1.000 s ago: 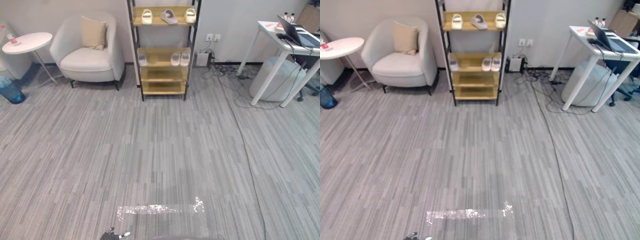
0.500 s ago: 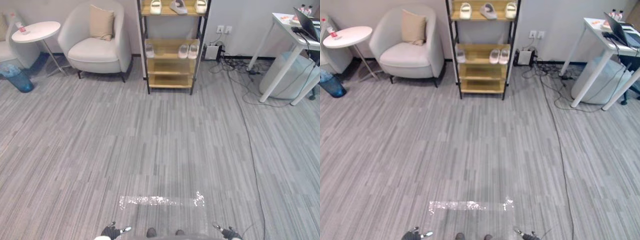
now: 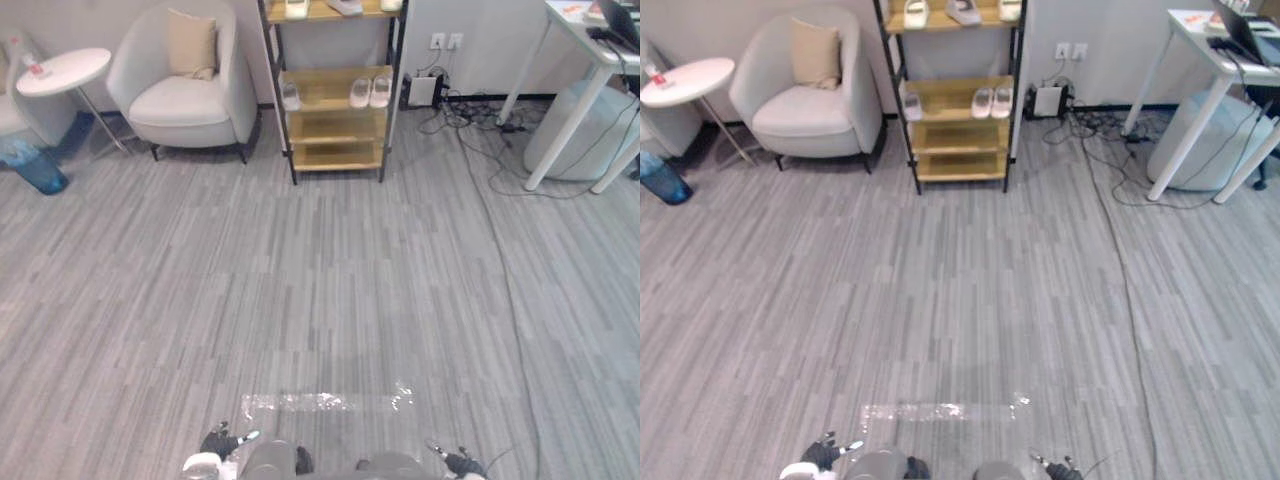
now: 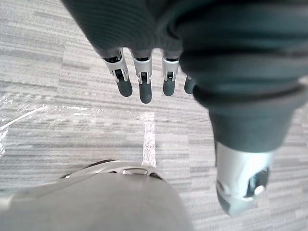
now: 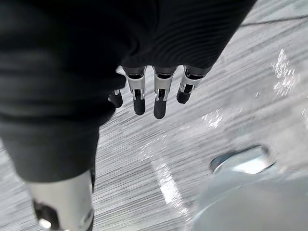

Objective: Organize the slippers on the shoe rack

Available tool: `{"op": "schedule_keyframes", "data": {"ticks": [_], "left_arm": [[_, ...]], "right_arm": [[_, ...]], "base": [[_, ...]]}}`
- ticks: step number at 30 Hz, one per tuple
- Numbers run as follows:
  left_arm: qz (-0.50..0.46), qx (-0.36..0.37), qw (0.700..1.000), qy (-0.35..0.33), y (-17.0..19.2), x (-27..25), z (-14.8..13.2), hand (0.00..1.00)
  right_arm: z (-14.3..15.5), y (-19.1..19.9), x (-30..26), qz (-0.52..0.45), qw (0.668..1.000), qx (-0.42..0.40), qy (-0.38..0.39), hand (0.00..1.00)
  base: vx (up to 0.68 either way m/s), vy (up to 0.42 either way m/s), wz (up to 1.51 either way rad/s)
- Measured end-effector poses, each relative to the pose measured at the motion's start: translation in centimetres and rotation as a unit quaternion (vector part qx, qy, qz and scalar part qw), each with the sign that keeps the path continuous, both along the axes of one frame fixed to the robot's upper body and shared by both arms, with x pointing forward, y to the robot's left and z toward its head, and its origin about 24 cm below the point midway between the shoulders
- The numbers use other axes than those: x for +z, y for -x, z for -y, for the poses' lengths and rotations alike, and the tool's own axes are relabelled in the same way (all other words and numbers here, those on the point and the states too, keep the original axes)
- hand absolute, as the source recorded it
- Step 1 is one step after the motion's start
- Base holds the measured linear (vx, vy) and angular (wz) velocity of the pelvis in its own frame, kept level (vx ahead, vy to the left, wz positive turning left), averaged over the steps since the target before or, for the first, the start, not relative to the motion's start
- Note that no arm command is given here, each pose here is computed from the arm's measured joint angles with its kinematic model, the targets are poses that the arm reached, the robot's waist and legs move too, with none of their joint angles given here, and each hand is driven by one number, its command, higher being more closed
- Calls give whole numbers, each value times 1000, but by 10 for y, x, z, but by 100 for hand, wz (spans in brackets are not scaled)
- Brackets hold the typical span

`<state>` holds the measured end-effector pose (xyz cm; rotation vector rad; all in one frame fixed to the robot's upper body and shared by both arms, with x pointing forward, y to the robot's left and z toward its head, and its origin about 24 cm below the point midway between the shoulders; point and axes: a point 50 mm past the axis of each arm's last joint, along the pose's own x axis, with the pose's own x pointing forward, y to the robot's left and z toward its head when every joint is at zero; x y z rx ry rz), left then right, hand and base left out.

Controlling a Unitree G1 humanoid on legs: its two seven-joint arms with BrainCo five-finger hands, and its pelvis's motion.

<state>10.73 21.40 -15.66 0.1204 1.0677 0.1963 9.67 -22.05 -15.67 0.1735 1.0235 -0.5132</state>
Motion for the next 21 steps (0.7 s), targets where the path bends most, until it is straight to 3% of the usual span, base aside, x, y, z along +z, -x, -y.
{"op": "schedule_keyframes", "data": {"ticks": [9, 17, 21], "left_arm": [[5, -11, 1000, -7, -3, 2, -2, 0], [39, -43, 997, 45, -33, 5, 43, 0], [24, -44, 997, 62, -28, 1, 56, 0]], "right_arm": [[-18, -4, -2, 7, 1000, 10, -27, 0], [-13, -28, 7, 49, 998, 26, -16, 0], [14, -19, 7, 28, 1000, -3, 9, 0]], "base": [[435, 234, -35], [390, -12, 14], [496, -163, 25]]}}
